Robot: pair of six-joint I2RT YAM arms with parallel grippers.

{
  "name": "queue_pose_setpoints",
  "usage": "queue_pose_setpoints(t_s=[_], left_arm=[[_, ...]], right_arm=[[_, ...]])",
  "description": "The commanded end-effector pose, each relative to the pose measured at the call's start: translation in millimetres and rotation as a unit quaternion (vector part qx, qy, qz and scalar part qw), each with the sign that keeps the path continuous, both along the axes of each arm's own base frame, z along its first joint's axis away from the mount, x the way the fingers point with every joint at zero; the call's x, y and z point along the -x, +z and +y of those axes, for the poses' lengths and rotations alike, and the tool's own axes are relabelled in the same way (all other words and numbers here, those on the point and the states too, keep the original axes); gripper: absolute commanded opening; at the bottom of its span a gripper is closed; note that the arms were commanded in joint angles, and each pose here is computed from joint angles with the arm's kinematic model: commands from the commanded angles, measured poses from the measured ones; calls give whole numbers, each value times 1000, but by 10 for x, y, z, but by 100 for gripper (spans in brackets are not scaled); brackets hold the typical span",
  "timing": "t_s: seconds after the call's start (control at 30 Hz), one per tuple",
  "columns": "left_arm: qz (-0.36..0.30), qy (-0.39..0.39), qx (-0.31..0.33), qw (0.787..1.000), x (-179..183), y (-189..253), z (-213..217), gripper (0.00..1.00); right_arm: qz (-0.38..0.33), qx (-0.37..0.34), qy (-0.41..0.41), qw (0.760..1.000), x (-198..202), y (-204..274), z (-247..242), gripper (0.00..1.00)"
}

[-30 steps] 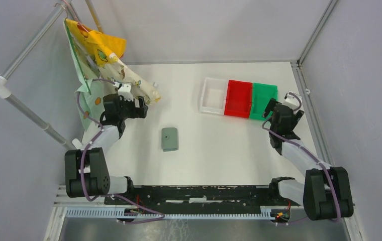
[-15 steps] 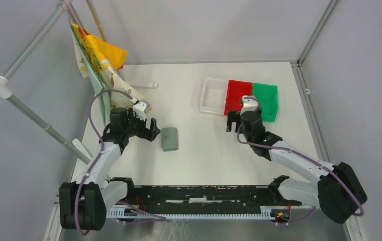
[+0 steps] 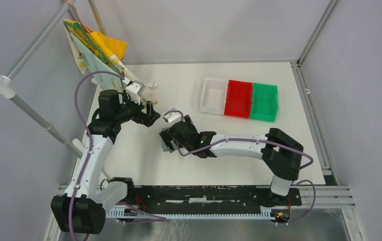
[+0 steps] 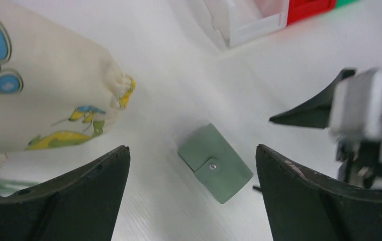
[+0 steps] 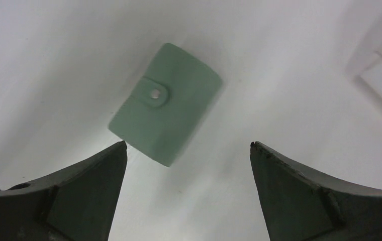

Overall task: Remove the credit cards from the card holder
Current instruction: Pick up the card holder from the center of the board.

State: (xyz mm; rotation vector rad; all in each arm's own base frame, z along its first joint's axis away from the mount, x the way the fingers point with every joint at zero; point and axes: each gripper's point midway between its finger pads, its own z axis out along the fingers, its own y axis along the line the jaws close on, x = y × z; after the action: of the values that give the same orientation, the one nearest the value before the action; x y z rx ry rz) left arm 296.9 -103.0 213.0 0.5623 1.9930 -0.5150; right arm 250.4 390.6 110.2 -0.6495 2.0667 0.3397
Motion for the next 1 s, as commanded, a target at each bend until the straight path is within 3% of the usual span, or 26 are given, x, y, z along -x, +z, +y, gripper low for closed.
queue_pose_setpoints(t_s=[0.0, 0.17, 0.47, 0.7, 0.97], left_arm=[[2, 5, 33, 999, 99, 277, -61, 100], [-10, 7, 39, 999, 163, 443, -63, 100], [-25, -1, 39, 999, 153, 587, -86, 100], [-28, 9, 47, 998, -26, 792, -128, 99], [-37, -7, 49, 998, 160, 940, -294, 99]], right_arm=[[-5, 23, 19, 1000, 141, -26, 403, 98], [10, 55, 25, 998, 184, -288, 630, 98], [-5, 129, -28, 991, -6, -496, 569, 98], [37, 107, 6, 994, 160, -763, 635, 98], [67, 100, 11, 993, 299, -1005, 508, 98]])
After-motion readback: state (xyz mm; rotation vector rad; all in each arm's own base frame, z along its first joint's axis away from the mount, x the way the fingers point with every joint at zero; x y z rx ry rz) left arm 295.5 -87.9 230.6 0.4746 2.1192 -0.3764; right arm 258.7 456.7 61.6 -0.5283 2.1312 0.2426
